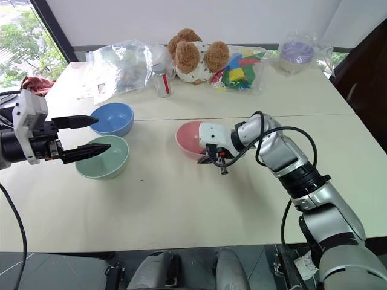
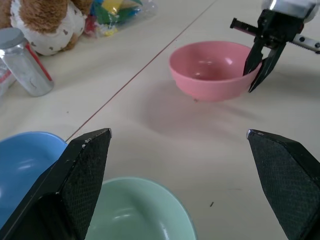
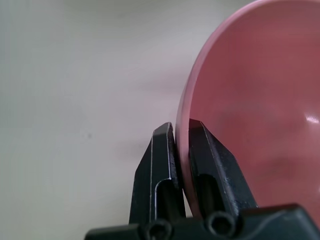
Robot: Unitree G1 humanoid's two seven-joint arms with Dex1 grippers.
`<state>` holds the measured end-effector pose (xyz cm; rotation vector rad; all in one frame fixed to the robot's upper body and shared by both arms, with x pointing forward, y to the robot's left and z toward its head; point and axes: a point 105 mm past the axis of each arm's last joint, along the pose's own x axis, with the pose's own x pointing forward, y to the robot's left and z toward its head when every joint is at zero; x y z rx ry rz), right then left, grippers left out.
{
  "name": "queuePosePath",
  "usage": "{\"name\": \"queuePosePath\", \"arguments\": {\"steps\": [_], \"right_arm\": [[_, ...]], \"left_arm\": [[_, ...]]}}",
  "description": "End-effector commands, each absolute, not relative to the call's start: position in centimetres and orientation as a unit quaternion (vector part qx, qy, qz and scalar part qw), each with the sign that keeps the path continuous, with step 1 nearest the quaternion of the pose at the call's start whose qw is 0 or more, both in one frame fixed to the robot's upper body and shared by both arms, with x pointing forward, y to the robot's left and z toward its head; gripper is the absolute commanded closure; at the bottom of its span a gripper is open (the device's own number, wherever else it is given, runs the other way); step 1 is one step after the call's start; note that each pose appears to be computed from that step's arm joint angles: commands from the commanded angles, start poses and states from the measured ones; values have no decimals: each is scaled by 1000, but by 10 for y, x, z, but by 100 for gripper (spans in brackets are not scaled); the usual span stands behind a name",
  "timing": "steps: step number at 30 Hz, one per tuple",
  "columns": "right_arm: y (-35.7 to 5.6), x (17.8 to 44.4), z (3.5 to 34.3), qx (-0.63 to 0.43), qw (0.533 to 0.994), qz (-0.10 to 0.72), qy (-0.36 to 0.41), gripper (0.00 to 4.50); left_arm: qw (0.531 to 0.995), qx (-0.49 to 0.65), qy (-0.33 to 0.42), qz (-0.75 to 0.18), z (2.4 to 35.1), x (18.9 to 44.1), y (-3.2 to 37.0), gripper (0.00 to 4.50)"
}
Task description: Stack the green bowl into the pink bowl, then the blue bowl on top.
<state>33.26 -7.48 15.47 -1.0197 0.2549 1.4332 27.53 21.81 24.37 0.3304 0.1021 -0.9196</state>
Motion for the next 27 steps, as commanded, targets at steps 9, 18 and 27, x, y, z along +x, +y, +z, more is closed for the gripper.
{"name": "queuePosePath", "arguments": {"steps": [9,18,27], "right_arm": [[-60,335,197,-441,642,626,40,68],[-106,315,291,-269,736,620,-37,5],[-144,288,300,-178,770,613,-26,5]], "left_arm": [[879,202,93,-421,232,256,236,0],[860,278,175,-391,203,250,271,0],[842,327,203,-378,166,271,280,0]]}}
